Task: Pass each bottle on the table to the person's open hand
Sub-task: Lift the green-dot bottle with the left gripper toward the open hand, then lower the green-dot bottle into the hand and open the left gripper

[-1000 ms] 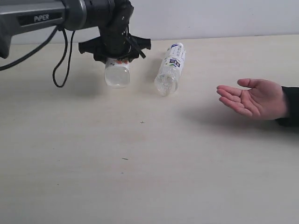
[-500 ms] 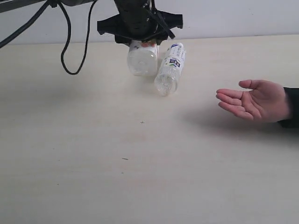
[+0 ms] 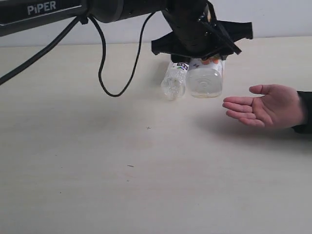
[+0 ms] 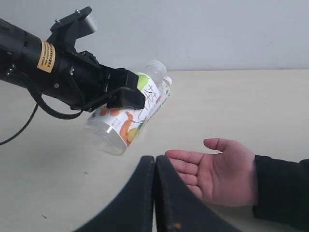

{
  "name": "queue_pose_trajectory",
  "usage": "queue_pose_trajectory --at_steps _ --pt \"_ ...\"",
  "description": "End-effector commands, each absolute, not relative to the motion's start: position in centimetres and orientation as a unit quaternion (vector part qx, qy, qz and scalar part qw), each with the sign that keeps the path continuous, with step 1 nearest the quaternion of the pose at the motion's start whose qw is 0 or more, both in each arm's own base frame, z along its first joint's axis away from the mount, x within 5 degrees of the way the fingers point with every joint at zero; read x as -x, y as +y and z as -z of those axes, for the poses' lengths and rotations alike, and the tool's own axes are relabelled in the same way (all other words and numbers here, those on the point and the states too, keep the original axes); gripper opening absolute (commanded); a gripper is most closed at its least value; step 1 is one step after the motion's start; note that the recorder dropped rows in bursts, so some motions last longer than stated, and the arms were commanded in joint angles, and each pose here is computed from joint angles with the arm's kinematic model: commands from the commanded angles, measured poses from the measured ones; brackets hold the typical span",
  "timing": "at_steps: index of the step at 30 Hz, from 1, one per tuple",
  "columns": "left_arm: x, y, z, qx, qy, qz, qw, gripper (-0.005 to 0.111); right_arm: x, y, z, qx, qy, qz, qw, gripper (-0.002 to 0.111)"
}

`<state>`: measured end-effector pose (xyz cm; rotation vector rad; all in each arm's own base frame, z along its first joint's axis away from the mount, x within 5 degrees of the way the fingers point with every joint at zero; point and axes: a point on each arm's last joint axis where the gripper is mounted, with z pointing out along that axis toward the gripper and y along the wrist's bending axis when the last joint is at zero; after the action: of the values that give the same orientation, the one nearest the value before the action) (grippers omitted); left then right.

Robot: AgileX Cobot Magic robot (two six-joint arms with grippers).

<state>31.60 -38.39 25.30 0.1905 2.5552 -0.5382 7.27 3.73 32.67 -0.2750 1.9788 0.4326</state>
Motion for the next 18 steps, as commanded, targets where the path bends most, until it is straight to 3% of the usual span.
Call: queue_pose_trajectory --at_steps 1,10,18 --pt "-30.4 -40.1 -26.5 -0.068 0.925 0.265 0.262 0.000 -7.2 3.7 -32.7 0.115 0.821 -0.181 0.529 0.000" --pt "-28.4 -42.6 -26.6 -0.056 0.906 0.324 0.268 0.000 -7.2 3.7 -32.7 0.115 0.821 -0.181 0.529 0.000" --pt "-27.8 -45.3 -22.7 -0.041 0.896 0.358 0.260 0.000 -7.2 3.7 -32.7 0.115 0.821 -0.181 0.529 0.000"
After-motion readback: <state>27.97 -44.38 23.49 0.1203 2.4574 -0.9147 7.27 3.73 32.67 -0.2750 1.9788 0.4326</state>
